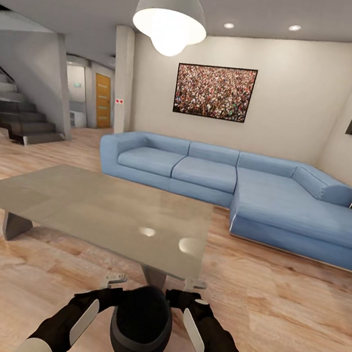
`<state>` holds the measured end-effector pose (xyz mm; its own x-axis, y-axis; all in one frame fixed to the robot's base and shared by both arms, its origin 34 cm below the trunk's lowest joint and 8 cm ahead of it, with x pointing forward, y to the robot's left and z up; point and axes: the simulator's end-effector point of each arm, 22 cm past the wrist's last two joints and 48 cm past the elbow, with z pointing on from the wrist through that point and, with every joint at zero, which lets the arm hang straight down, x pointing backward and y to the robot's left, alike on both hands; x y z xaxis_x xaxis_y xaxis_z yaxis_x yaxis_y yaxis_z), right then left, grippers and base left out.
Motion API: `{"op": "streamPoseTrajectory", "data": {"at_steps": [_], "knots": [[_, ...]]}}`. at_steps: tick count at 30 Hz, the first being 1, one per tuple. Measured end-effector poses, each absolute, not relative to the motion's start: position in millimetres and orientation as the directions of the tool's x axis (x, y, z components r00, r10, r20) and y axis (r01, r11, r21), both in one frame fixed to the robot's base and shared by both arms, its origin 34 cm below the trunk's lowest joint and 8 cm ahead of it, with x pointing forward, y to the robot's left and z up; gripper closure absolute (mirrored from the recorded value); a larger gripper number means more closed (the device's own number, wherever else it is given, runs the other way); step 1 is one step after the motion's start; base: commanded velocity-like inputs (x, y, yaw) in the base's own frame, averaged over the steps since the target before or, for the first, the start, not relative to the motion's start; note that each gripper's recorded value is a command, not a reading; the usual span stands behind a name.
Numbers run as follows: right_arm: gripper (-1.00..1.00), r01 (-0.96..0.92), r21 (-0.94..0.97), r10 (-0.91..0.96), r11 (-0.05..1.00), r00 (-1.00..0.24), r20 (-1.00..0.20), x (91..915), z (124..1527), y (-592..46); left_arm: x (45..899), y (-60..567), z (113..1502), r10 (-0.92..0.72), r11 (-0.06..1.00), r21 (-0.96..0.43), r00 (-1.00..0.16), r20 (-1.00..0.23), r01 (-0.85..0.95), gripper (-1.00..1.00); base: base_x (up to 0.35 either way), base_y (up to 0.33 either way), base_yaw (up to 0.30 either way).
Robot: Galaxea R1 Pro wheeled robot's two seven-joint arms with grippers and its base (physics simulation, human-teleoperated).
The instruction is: Place each of the two pumpkins and all three candles from the living room inside a cabinet in the living room (use any cabinet), then make sure every cabinet is closed, and position the cauldron so it is next to a table in the living room.
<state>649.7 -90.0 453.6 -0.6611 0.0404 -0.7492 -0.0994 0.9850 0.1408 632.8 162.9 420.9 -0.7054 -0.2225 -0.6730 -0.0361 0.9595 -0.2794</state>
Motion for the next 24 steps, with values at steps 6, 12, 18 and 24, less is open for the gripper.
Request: {"op": "streamPoseTrajectory", "data": {"at_steps": [6, 12, 18, 24], "knots": [[-1.00, -0.099, 0.142, 0.041, 0.985, -0.661, -0.749, 653, 467, -90, 636, 163, 434, -0.222, 0.960, -0.279, -0.706, -0.672, -0.036, -1.00, -0.078, 0.000, 0.000], [-1.00, -0.096, 0.149, 0.049, 0.984, -0.662, -0.748, 657, 481, -89, 639, 163, 447, -0.222, 0.960, -0.279, -0.707, -0.672, -0.036, -1.00, -0.076, 0.000, 0.000], [-1.00, -0.079, 0.188, 0.086, 0.979, -0.675, -0.732, 658, 493, -85, 642, 163, 460, -0.222, 0.960, -0.279, -0.707, -0.672, -0.036, -1.00, -0.002, 0.000, 0.000], [-1.00, -0.080, 0.188, 0.086, 0.979, -0.675, -0.733, 661, 506, -86, 646, 163, 474, -0.222, 0.960, -0.279, -0.706, -0.672, -0.036, -1.00, 0.000, 0.000, 0.000]]}}
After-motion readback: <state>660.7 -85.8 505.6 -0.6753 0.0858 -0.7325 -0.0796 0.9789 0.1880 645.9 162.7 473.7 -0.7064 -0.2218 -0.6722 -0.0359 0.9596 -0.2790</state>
